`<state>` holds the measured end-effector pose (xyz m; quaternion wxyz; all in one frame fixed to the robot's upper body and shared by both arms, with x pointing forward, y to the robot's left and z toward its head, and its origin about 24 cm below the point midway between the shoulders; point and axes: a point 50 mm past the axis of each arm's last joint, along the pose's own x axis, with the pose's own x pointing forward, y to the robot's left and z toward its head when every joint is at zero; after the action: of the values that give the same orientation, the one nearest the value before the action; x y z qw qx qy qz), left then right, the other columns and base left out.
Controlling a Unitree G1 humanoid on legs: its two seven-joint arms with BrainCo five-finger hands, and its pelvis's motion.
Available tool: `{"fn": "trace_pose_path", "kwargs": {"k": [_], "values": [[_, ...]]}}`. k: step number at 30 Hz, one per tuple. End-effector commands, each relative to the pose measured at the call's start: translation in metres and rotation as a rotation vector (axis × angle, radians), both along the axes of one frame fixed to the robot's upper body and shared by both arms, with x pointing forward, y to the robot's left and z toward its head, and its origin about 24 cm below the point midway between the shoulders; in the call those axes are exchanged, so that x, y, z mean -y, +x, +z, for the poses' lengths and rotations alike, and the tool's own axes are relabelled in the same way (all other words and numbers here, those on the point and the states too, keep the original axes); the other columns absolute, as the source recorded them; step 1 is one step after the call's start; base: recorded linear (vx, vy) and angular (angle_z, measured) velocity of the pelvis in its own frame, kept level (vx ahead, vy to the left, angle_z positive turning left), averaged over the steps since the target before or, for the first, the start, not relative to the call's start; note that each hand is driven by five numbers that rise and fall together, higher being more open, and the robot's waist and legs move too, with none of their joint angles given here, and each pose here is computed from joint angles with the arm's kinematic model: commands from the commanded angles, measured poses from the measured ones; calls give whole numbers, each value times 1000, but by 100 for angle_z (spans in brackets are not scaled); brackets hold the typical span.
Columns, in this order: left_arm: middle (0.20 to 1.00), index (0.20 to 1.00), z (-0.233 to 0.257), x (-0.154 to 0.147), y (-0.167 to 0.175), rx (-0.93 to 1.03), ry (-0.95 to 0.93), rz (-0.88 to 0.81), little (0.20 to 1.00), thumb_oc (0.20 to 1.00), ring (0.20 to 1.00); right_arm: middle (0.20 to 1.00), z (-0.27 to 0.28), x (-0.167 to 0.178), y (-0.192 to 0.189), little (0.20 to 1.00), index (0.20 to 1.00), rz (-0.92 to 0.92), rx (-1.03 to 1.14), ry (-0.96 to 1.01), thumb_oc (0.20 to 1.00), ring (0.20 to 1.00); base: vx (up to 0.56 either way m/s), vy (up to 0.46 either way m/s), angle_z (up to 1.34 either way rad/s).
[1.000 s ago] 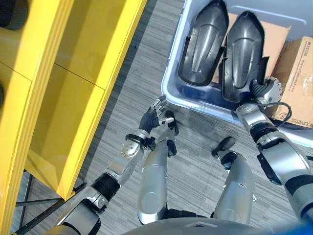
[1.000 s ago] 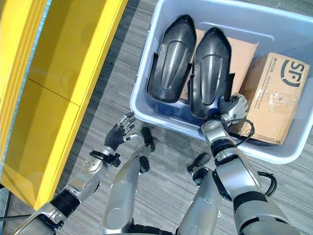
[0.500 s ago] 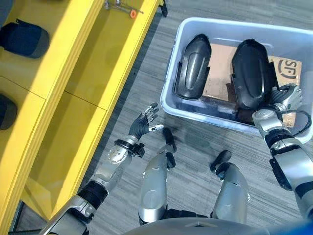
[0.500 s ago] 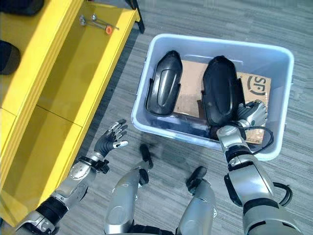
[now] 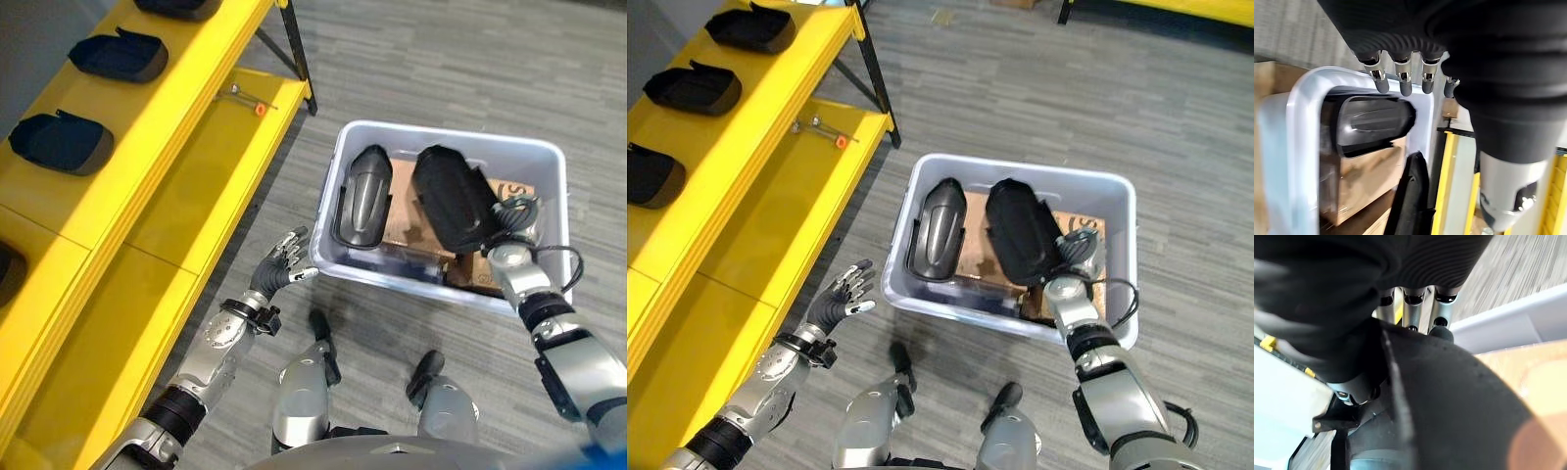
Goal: Move parts from the plastic box to the shelf.
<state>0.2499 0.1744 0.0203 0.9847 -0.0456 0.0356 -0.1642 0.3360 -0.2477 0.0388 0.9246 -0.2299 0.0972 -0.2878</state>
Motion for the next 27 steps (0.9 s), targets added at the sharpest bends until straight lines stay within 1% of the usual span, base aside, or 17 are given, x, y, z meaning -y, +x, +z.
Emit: {"fn": "trace_pose_path", "kwargs": {"k": [1,3,8,10,14,27], "values": [[1000,1000,18,7,3,104,-9,-23,1000,1000,1000,200,26,-4,12,200,200,51,86,-47,200,200,108,13,-2],[1000,1000,14,6,2,86,1,-19,1000,1000,1000,200,12,-11,6,200,200,52,34,-50,200,200,79,-1,-2],[1000,1000,12,7,7,71,17,-31,1000,1000,1000,200,-1,-5,3,200,200,-28,-43,-72,200,200,6,-25,0],[1000,1000,16,10,14,88,17,-49,1000,1000,1000,200,13,8,11,200,200,-84,0,-72,200,200,-130,-61,7],[1000,1000,20,14,19,104,18,-61,1000,1000,1000,200,30,17,19,200,200,-116,49,-68,200,200,-66,-8,13],[1000,1000,26,18,22,105,20,-70,1000,1000,1000,200,52,25,26,200,200,-195,126,-38,200,200,15,-4,2]]}}
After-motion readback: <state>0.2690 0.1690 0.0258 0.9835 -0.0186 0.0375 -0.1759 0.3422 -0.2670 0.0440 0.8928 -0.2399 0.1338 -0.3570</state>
